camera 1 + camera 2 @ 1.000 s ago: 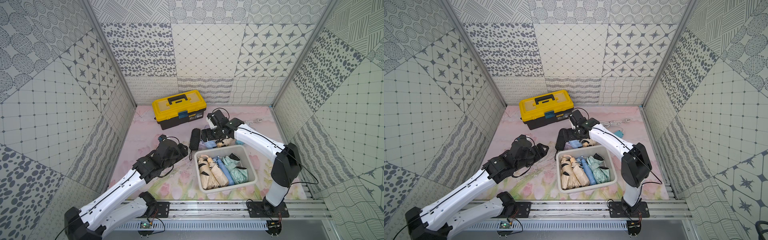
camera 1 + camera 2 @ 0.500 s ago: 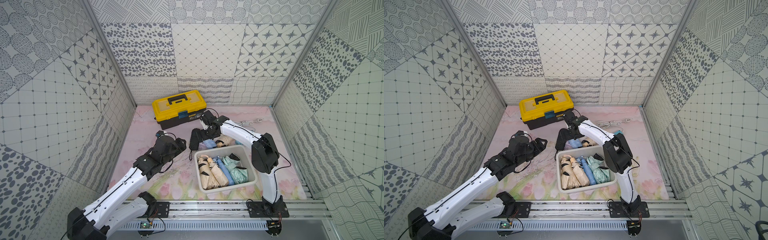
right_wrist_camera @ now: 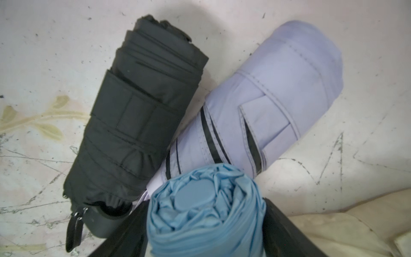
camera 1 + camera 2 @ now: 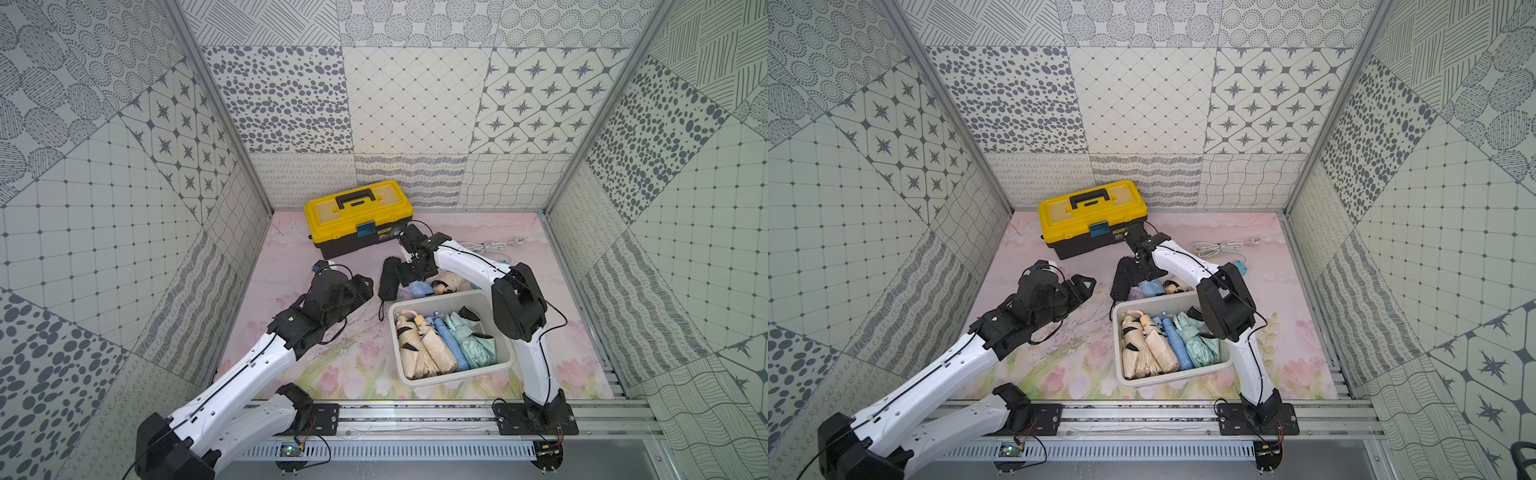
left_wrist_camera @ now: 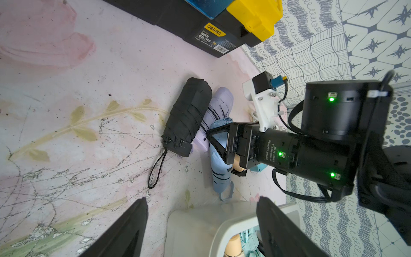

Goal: Put the umbrella into the storage box
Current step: Pick up the umbrella from the center of the board.

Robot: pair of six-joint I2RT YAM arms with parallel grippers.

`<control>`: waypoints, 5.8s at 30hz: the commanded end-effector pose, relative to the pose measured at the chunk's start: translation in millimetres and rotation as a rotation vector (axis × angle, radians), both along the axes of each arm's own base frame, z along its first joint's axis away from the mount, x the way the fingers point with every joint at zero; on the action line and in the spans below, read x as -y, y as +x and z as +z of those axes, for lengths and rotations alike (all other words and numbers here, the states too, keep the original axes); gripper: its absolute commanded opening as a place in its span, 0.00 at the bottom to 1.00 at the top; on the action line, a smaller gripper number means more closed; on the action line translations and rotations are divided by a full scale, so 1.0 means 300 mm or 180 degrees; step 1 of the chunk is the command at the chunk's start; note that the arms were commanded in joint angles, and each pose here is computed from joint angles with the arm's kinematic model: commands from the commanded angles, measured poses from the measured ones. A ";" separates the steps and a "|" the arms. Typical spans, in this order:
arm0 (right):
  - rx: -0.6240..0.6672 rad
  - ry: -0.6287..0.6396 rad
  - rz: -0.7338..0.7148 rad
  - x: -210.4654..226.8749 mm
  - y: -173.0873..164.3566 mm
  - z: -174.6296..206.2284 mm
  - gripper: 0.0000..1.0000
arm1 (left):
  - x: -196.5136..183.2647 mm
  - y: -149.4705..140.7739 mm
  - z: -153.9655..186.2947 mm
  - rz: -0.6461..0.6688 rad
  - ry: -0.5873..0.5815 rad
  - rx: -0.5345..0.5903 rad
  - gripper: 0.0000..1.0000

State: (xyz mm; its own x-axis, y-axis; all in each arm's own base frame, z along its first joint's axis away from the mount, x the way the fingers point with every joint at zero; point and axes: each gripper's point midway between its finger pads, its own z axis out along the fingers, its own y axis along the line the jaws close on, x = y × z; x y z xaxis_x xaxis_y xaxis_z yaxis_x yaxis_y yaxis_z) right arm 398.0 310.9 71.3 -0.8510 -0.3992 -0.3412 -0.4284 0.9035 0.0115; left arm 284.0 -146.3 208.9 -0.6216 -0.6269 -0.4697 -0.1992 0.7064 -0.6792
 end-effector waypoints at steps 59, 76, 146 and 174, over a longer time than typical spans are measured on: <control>0.1026 0.3597 -0.1642 0.038 -0.097 0.977 0.30 | 0.421 0.045 0.387 -0.2743 0.0499 0.2220 0.98; 0.0787 0.3862 -0.1779 0.016 -0.127 0.965 0.29 | 0.432 0.173 0.258 -0.2649 0.1307 0.2053 0.59; 0.4562 -0.0553 0.4383 -0.032 -0.611 0.817 0.65 | 0.435 -0.307 0.420 -0.2267 -0.2835 -0.1525 0.07; 0.4632 0.0017 0.3686 -0.038 -0.593 0.851 0.32 | 0.414 -0.402 0.484 -0.2470 -0.3178 -0.1474 0.06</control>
State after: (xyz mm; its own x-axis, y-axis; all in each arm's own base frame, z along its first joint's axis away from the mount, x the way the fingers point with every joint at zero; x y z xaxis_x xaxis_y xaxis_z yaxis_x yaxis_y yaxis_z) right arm 209.3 326.7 305.3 0.7542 -0.4886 -0.4387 -0.4608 0.0822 -0.8837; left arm 198.3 -264.4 319.4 -0.8920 -0.1930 0.4088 -0.4196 0.0167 -0.9076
